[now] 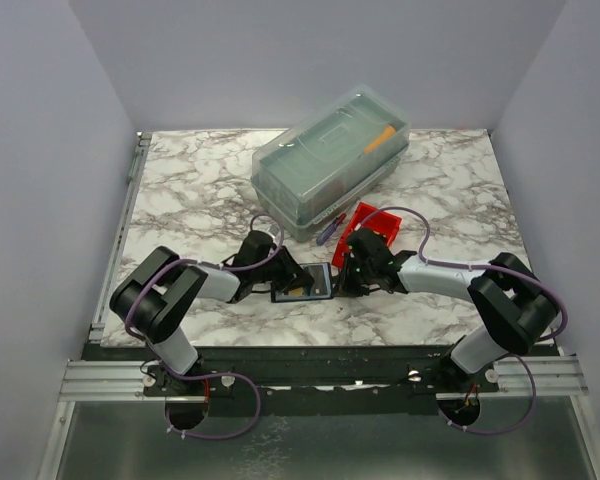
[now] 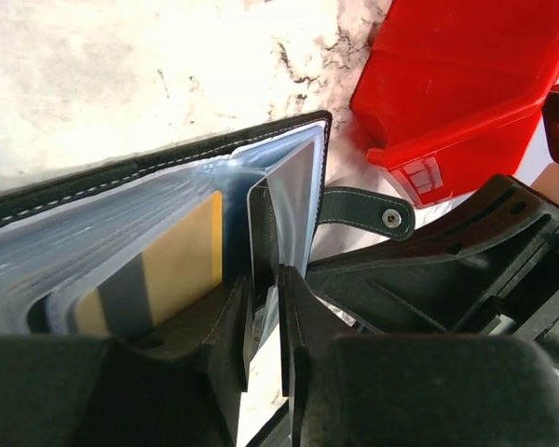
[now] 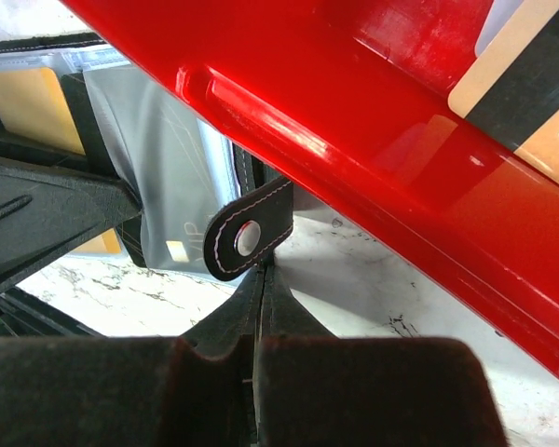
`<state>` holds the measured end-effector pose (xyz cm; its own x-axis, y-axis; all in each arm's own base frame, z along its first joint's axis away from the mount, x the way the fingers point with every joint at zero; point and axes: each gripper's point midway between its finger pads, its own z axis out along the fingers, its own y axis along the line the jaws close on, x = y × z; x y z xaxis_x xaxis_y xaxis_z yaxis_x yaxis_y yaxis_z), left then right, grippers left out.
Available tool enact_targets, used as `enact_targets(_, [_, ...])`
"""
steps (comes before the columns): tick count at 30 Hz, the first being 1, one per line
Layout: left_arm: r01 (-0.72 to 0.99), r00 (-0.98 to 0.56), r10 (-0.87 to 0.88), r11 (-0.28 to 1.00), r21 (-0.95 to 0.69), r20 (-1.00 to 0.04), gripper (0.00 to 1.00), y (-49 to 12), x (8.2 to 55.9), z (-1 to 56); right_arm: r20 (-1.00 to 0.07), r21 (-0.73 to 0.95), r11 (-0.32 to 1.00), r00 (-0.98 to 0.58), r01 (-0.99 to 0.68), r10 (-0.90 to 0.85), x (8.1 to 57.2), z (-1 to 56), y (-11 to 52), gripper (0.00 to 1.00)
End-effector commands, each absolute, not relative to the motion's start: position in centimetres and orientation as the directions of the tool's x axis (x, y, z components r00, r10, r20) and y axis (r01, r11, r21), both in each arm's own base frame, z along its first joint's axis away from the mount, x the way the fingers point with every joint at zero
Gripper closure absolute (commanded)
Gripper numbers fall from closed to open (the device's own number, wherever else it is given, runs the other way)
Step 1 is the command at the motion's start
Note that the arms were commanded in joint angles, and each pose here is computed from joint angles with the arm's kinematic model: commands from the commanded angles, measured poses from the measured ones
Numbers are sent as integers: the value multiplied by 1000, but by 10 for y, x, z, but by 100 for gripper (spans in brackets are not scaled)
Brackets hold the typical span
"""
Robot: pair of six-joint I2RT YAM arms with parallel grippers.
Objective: Put the credit cards into the card holder
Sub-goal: Insert the credit card into the card slot.
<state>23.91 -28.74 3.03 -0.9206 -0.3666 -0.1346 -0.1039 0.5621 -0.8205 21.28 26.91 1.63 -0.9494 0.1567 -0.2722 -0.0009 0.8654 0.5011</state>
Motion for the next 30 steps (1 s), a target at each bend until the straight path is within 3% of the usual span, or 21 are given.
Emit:
enact_targets(1, [-79, -946, -293, 624, -777, -139, 75, -295, 225, 13, -252, 494, 869, -956, 5, 148, 207, 2, 268, 100])
enact_targets(6, [2, -946, -236, 682, -732, -223, 68, -299, 231, 20, -261, 478, 878, -954, 7, 149, 206, 1, 263, 100])
enact_targets(7, [17, -945, -225, 689, -725, -237, 62, -300, 233, 23, -262, 478, 878, -954, 4, 147, 206, 1, 263, 100])
enact_targets(9, [27, -952, -197, 710, -704, -235, 52, -300, 232, 22, -266, 480, 877, -953, -2, 143, 207, 2, 264, 100])
enact_targets(17, [9, -961, -165, 783, -622, -222, 32, -283, 223, 30, -278, 453, 891, -950, 3, 145, 209, 7, 259, 99])
enact_targets(22, [52, -965, -123, 773, -632, -230, 29, -278, 211, 57, -284, 436, 900, -948, 7, 145, 208, 7, 254, 95])
enact_targets(30, [83, -960, -116, 752, -654, -255, 27, -238, 201, 87, -327, 427, 904, -932, 3, 157, 217, 23, 253, 67])
